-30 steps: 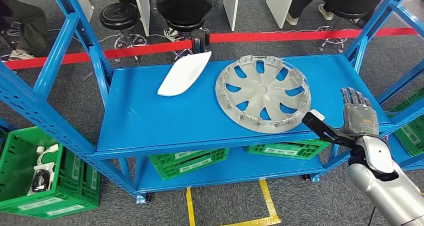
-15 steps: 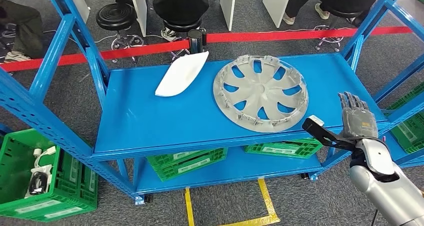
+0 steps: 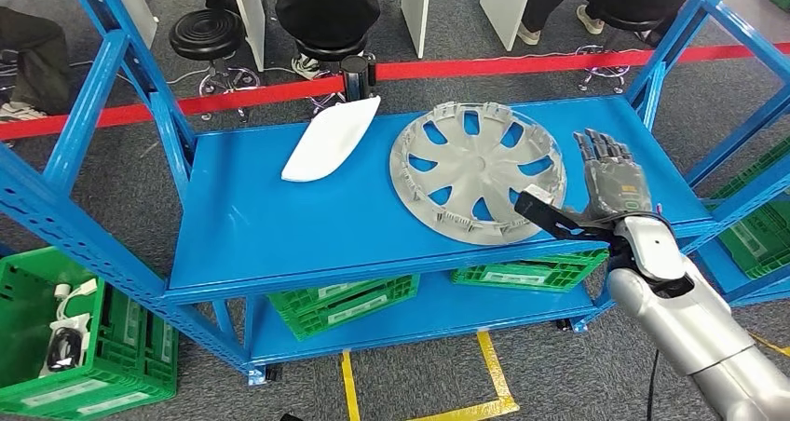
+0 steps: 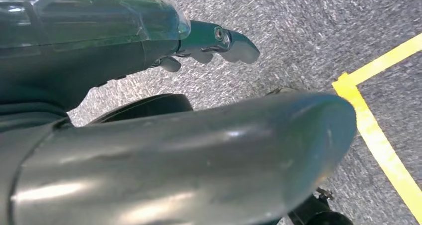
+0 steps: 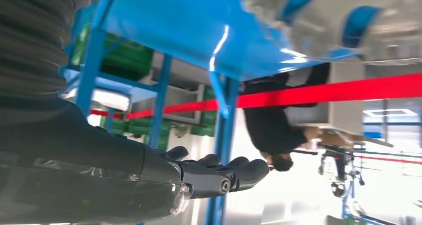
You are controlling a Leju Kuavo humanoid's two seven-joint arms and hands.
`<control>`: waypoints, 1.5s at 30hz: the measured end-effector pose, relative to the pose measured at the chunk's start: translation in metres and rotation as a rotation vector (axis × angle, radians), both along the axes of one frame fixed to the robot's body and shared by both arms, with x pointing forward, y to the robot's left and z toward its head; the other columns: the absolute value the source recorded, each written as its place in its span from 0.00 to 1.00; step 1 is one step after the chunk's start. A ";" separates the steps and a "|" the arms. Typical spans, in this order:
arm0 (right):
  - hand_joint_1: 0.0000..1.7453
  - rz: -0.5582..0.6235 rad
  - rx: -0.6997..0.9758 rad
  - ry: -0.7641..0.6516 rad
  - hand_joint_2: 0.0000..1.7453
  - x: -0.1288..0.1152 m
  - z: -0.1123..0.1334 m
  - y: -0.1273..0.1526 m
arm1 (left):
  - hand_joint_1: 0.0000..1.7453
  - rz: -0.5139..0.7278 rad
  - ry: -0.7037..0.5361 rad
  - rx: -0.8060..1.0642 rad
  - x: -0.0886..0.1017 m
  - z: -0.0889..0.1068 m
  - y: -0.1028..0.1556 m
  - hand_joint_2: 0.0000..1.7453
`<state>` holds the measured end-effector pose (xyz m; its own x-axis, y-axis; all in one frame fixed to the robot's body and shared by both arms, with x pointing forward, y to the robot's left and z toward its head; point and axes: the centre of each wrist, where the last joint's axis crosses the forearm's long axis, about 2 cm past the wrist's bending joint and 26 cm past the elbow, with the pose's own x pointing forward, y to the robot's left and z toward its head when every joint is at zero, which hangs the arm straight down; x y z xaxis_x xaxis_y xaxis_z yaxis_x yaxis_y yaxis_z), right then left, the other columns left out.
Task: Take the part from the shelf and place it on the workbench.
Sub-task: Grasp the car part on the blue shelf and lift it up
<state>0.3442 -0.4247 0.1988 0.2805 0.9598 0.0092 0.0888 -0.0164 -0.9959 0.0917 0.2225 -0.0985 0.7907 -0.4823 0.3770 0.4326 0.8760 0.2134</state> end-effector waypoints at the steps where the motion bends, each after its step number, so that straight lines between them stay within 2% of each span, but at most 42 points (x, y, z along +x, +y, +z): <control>1: 0.00 0.000 0.000 0.000 1.00 0.000 0.000 0.000 | 0.00 0.000 0.000 0.000 0.000 0.000 0.000 0.00; 6: 0.00 0.082 0.042 0.001 1.00 0.009 0.000 0.026 | 0.00 -0.005 -0.008 0.007 0.002 0.000 0.001 0.00; 17: 0.00 0.142 0.072 0.037 1.00 0.007 -0.011 0.034 | 0.00 -0.002 -0.011 0.022 0.001 0.000 0.005 0.00; 27: 0.00 0.214 0.160 0.066 1.00 0.005 -0.020 0.030 | 0.00 -0.008 -0.030 0.036 0.004 0.000 0.008 0.00; 45: 0.00 0.229 0.192 0.145 1.00 -0.012 -0.062 0.013 | 0.00 -0.007 -0.078 0.084 0.011 0.000 0.028 0.00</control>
